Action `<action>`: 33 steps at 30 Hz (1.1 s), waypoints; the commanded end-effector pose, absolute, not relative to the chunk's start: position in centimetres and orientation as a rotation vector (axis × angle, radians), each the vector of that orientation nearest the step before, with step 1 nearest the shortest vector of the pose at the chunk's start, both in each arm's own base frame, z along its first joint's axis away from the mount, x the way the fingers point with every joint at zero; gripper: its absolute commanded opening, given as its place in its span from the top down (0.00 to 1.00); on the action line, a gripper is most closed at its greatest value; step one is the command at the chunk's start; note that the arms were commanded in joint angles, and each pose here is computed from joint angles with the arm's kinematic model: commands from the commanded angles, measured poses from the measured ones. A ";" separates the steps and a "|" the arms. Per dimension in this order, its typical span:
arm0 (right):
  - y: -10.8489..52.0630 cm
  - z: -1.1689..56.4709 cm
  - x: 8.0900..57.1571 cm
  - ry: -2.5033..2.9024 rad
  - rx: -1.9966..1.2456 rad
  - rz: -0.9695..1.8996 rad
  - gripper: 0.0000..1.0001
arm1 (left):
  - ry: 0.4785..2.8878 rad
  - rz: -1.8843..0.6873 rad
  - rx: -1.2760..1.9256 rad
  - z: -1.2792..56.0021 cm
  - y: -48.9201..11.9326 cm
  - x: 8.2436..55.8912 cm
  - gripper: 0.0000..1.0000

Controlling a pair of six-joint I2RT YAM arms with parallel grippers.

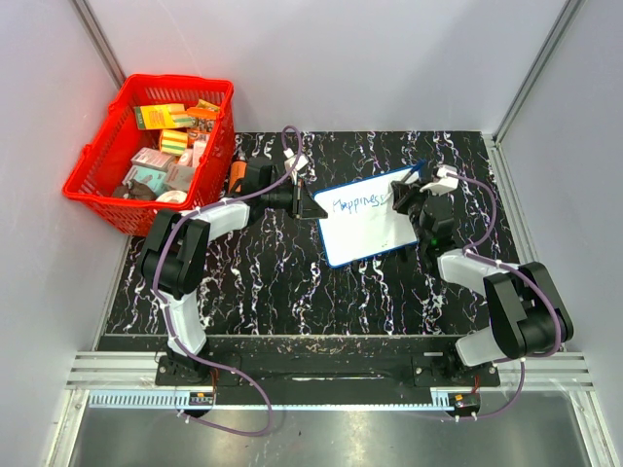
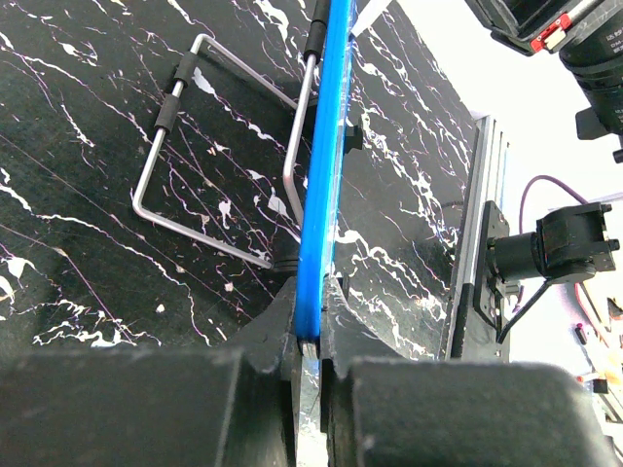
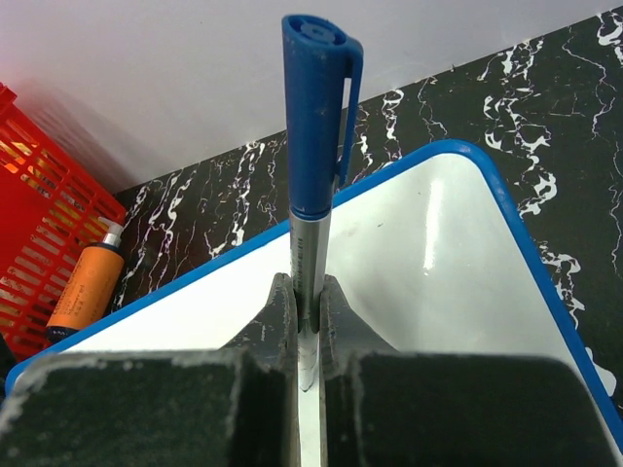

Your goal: Write a sentence on the whiteboard

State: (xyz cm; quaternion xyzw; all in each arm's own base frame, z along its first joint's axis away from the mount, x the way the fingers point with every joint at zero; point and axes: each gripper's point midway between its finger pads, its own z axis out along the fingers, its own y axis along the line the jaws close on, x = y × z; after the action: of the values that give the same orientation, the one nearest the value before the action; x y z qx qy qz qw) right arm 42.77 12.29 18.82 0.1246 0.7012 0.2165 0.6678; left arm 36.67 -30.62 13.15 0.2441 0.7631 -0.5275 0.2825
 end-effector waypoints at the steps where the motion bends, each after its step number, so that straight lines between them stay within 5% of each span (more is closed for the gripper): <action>1: 12.4 20.0 41.9 1.541 0.272 0.529 1.00 | 2.127 -1.237 0.681 9.1 -29.9 36.7 1.00; 9: 13.1 24.3 39.9 1.439 0.187 0.600 1.00 | 2.120 -1.233 0.683 9.4 -29.9 36.7 1.00; 33: 21.9 22.8 37.1 1.415 -0.101 0.474 1.00 | 2.229 -1.169 0.635 8.2 -29.6 38.0 1.00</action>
State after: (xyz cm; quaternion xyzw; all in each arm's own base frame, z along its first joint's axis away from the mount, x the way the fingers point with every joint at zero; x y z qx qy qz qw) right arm 36.24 22.75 20.16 -0.0655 0.6803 0.2421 0.6887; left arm 36.67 -30.81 13.32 0.2461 0.7657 -0.5234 0.2816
